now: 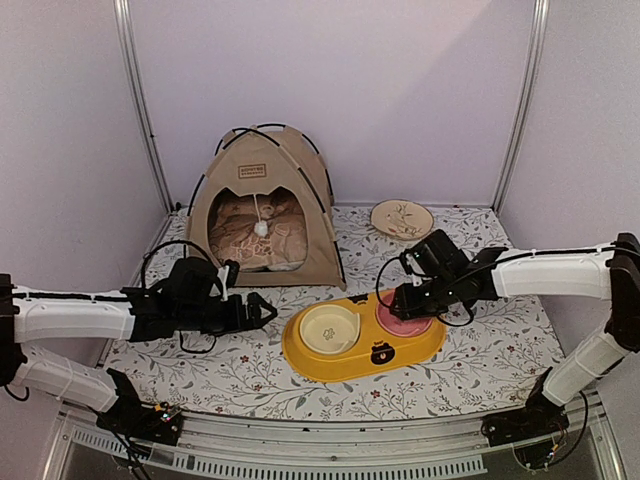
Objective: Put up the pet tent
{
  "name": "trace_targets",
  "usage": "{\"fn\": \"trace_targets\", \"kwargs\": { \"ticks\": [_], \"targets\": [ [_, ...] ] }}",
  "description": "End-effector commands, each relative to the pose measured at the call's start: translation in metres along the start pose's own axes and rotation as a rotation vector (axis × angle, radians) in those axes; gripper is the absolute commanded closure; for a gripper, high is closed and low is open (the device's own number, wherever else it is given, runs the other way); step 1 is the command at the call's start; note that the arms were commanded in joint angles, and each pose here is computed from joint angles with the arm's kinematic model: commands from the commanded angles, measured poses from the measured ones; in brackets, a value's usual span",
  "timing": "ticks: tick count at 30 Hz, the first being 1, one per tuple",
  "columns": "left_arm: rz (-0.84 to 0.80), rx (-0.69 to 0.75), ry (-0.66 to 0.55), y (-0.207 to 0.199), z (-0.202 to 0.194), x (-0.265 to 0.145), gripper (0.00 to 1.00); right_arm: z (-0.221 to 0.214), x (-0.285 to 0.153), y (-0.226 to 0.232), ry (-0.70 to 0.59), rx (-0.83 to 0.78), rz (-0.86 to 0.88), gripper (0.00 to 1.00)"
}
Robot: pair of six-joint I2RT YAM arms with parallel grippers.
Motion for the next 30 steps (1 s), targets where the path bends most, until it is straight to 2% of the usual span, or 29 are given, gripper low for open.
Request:
{"fn": "trace_targets", "kwargs": {
  "ticks": [1, 8, 11, 19, 27, 29, 30],
  "targets": [
    [-0.023, -0.014, -0.013, 0.0, 0.001, 0.002, 0.01, 0.027, -0.038, 0.017, -0.149, -0.014, 0.066, 0.43],
    [-0.057, 0.008, -0.031, -0.01, 0.01, 0.005, 0.01, 0.046, -0.079, 0.023, -0.285, -0.018, 0.124, 0.11],
    [-0.079, 0.023, -0.034, -0.015, 0.011, 0.006, 0.0, 0.051, -0.101, 0.021, -0.37, -0.002, 0.155, 0.01],
    [-0.121, 0.103, -0.123, -0.036, 0.031, -0.007, 0.0, 0.049, -0.154, -0.004, -0.666, 0.073, 0.121, 0.01],
    [0.0, 0.211, -0.335, -0.041, 0.075, -0.05, 0.01, 0.044, -0.163, -0.061, -0.807, 0.161, -0.003, 0.01],
    [0.029, 0.219, -0.384, -0.036, 0.084, -0.062, 0.08, 0.043, -0.161, -0.077, -0.835, 0.178, -0.05, 0.01],
    [0.037, 0.224, -0.407, -0.034, 0.088, -0.069, 0.01, 0.043, -0.16, -0.089, -0.852, 0.202, -0.089, 0.01]
  ]
}}
Point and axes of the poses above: each gripper's point midway between its finger pads, its own x axis out along the fingers, its own y axis along the line the jaws close on, z = x × y, the point moved 10 cm from there along -x, back along the fingers, and after that the axes turned 6 degrees about x, right-handed, at the moved point
